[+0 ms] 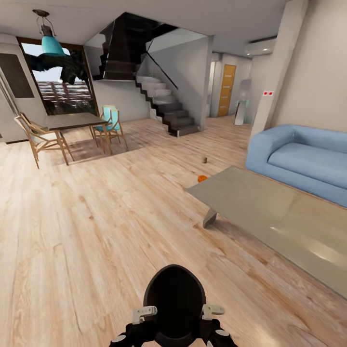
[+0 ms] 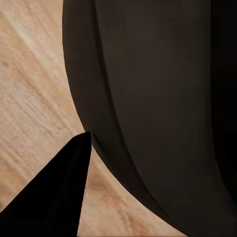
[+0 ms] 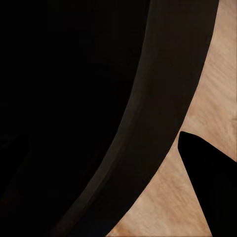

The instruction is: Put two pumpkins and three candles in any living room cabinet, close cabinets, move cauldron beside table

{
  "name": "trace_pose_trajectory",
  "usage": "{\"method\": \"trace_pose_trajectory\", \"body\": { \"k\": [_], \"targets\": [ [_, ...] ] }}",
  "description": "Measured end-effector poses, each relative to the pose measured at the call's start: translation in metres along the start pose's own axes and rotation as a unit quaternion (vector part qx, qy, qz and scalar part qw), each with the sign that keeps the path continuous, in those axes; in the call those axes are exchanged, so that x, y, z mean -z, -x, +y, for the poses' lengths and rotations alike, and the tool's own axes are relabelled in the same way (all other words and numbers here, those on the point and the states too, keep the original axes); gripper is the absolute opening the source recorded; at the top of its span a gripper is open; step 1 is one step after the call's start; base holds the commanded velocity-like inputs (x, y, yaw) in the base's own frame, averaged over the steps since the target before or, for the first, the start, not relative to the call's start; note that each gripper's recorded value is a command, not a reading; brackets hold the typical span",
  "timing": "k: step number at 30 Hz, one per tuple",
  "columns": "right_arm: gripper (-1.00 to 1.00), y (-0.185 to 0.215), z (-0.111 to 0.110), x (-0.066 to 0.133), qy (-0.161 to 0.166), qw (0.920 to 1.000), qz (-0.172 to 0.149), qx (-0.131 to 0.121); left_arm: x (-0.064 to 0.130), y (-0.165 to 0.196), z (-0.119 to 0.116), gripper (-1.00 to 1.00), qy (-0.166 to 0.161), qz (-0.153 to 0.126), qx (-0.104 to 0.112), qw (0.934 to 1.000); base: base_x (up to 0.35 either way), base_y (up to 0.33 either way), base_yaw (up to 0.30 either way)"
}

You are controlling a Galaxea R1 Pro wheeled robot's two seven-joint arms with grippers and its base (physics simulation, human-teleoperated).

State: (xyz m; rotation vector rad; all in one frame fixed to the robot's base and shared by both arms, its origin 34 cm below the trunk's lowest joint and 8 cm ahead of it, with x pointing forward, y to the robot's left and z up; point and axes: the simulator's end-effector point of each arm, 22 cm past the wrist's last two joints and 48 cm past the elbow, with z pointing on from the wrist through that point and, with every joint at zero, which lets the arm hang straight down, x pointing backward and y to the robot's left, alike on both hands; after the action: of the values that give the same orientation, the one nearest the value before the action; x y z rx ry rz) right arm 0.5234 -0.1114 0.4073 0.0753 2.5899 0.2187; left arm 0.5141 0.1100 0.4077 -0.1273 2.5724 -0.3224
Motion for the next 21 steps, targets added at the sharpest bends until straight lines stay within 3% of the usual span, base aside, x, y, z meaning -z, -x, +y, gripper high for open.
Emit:
{"method": "trace_pose_trajectory", "body": {
  "k": [6,21],
  "targets": [
    [-1.00,0.0002,-0.0001,0.0000,0.000,1.0000,0.000,0.000,0.0000,0.0001,-0.0001,-1.00,0.000,0.000,0.000,1.0000,0.203,0.166,-0.055],
    [-1.00,0.0057,0.0007,0.0022,0.001,1.0000,-0.006,0.001,0.0020,0.0055,-0.0015,-1.00,-0.001,-0.006,-0.001,1.0000,0.009,0.008,-0.235]
  ]
}}
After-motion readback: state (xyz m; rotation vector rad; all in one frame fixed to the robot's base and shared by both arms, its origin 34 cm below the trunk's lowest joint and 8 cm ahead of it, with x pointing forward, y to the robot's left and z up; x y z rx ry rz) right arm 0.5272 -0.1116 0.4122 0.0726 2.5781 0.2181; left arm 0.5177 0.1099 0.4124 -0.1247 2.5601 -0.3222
